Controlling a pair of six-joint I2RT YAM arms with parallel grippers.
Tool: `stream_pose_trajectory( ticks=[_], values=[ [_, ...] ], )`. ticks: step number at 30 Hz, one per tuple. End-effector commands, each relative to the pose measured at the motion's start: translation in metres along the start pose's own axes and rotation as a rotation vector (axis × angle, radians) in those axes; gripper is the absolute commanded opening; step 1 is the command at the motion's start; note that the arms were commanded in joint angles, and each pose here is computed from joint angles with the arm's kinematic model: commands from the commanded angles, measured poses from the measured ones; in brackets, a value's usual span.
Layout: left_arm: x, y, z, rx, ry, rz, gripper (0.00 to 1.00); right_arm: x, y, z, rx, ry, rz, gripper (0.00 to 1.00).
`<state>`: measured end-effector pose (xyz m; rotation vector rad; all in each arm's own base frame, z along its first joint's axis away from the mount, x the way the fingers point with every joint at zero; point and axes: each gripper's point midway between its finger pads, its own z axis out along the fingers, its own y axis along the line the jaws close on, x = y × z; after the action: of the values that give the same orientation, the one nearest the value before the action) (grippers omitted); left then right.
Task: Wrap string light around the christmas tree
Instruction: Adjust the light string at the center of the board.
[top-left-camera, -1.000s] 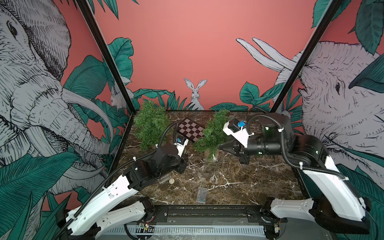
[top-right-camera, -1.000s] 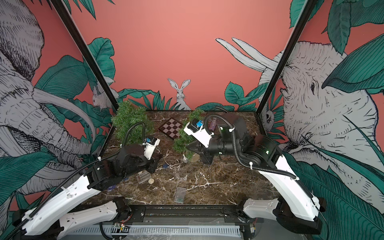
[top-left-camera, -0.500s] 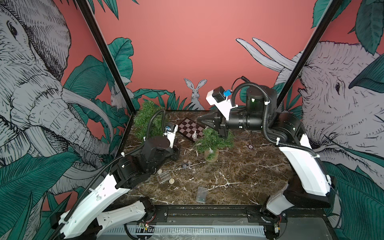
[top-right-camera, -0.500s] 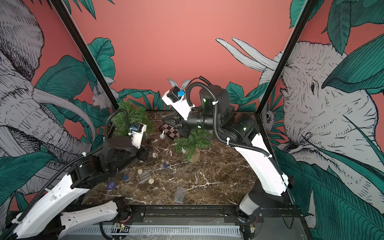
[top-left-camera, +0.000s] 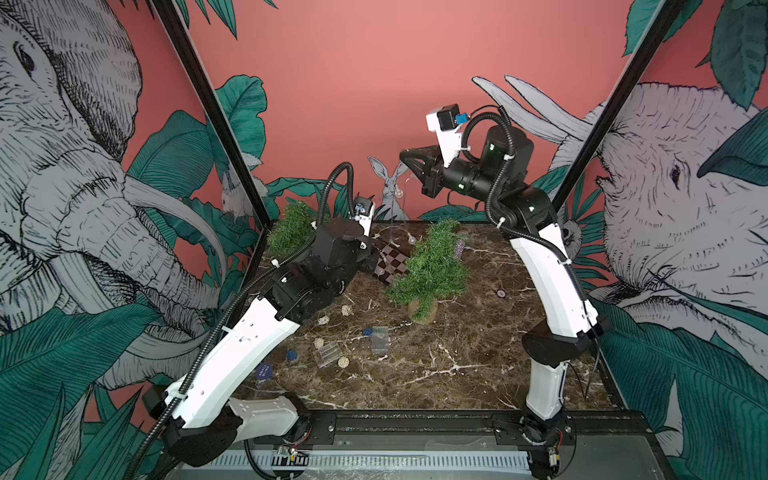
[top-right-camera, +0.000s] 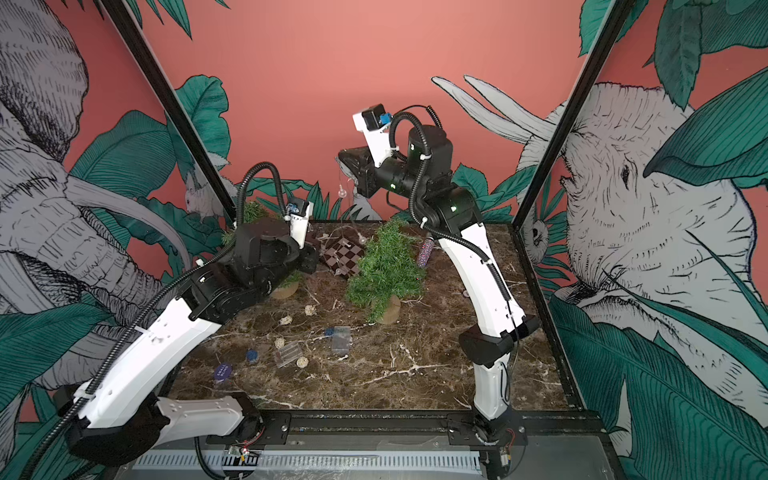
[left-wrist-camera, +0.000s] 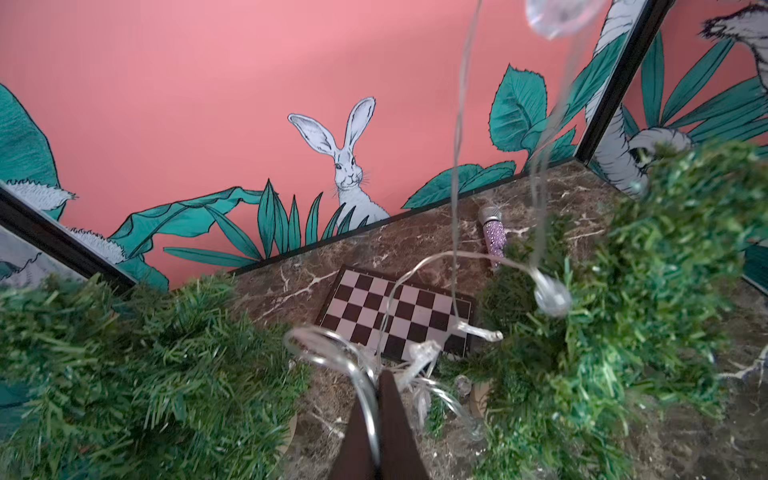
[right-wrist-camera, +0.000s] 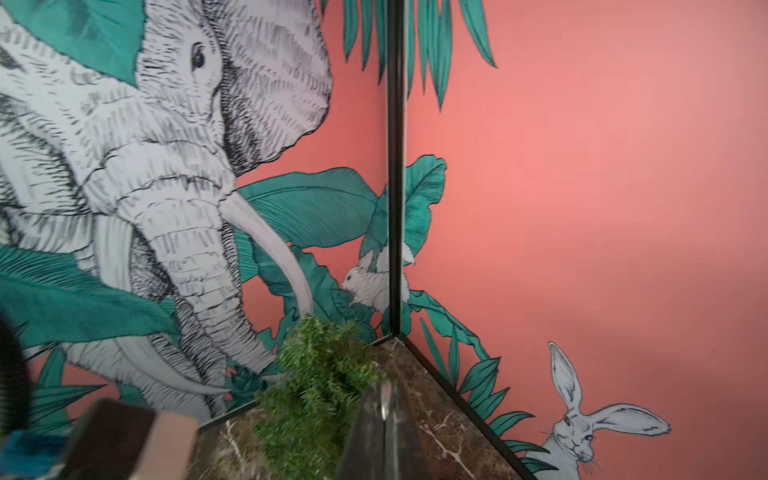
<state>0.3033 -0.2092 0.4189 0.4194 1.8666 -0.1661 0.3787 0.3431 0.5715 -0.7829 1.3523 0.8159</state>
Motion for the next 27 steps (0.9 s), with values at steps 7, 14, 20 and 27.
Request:
stream_pose_trajectory(
  ticks=[7, 14, 20, 27],
  values=[
    [-0.022, -0.002, 0.036, 0.043, -0.029, -0.032, 0.0, -0.044, -0.088, -0.02, 0.252, -0.21, -0.059, 0.0],
    [-0.024, -0.03, 0.071, 0.143, -0.022, -0.041, 0.0, -0.032, -0.169, -0.041, 0.511, -0.194, -0.139, 0.0],
    [-0.015, -0.062, 0.112, 0.239, 0.017, 0.019, 0.0, -0.012, -0.241, -0.089, 0.757, -0.104, -0.176, 0.0],
    [-0.018, -0.096, 0.144, 0.366, 0.043, 0.067, 0.0, 0.004, -0.273, -0.149, 0.944, 0.019, -0.185, 0.0]
  ],
)
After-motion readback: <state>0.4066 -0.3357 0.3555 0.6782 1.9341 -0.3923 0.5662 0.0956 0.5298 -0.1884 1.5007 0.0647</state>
